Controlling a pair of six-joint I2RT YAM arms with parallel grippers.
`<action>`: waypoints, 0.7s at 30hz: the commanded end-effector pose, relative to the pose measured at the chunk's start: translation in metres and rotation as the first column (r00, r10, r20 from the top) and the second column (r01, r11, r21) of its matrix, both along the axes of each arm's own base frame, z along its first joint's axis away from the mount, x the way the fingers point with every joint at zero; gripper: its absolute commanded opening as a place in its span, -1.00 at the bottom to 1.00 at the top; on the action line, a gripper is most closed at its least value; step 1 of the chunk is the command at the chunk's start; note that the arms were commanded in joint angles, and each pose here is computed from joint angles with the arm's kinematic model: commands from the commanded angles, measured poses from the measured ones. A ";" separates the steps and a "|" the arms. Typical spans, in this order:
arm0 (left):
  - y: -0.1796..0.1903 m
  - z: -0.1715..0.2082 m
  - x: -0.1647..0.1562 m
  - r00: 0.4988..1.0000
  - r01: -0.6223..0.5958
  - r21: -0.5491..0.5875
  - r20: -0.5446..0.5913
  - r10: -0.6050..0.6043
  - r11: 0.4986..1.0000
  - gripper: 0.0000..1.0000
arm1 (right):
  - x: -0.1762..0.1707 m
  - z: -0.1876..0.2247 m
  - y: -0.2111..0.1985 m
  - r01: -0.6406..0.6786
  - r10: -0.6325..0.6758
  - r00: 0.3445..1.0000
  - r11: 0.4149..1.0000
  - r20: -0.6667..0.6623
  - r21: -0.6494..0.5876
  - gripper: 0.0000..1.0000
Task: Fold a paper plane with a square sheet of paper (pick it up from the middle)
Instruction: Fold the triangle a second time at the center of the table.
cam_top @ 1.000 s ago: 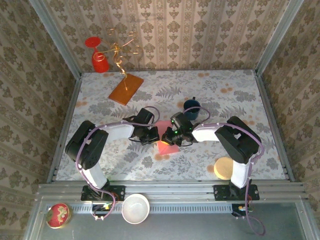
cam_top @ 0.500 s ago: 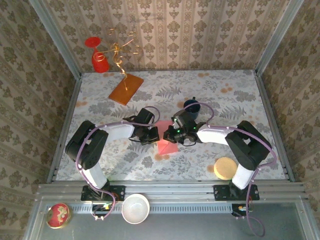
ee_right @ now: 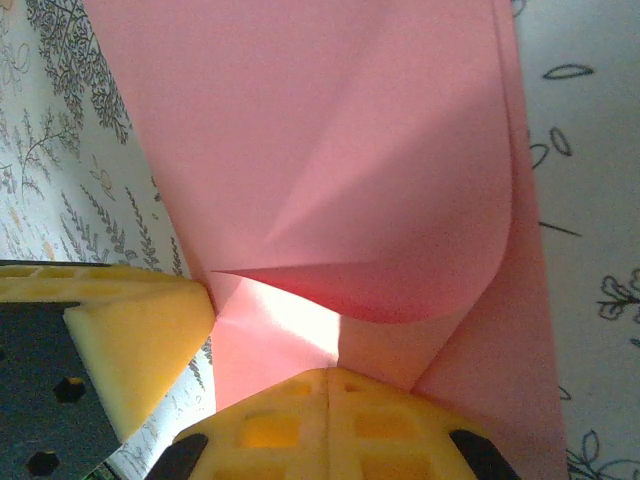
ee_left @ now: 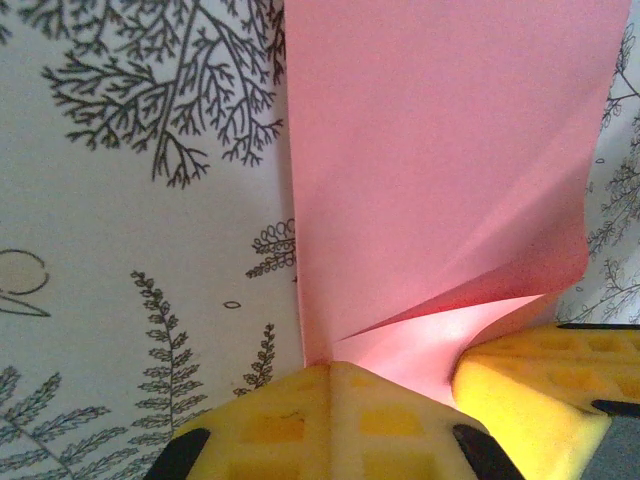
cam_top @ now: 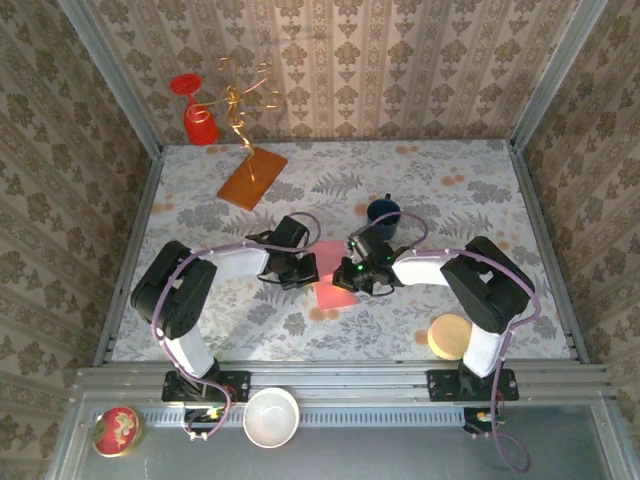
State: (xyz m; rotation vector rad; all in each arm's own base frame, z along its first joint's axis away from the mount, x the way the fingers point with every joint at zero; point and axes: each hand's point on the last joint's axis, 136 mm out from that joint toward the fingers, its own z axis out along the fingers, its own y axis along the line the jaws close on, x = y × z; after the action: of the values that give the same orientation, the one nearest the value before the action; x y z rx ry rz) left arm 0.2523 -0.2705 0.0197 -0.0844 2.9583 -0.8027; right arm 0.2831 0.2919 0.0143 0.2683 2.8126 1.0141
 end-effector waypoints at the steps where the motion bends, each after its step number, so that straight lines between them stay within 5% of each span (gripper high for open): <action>1: 0.011 -0.004 -0.001 1.000 0.018 0.064 -0.009 -0.017 0.998 -1.00 | -0.015 -0.035 -0.024 0.049 -0.061 0.993 0.992 -0.098 -0.117 -1.00; 9: -0.017 0.052 -0.004 0.986 0.099 -0.048 0.137 -0.091 0.994 -1.00 | -0.018 -0.039 -0.032 0.059 -0.081 0.988 0.984 -0.129 -0.167 -1.00; 21: -0.035 0.029 -0.046 0.991 0.131 -0.125 0.042 -0.127 0.983 -1.00 | -0.017 -0.037 -0.026 0.059 -0.079 0.986 0.988 -0.147 -0.140 -1.00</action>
State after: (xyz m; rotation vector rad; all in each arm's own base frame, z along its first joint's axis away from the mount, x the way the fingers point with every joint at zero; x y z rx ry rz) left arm 0.2128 -0.2992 0.0534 0.1278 2.8810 -0.9563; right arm 0.2834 0.2913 0.0135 0.3161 2.8368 1.0042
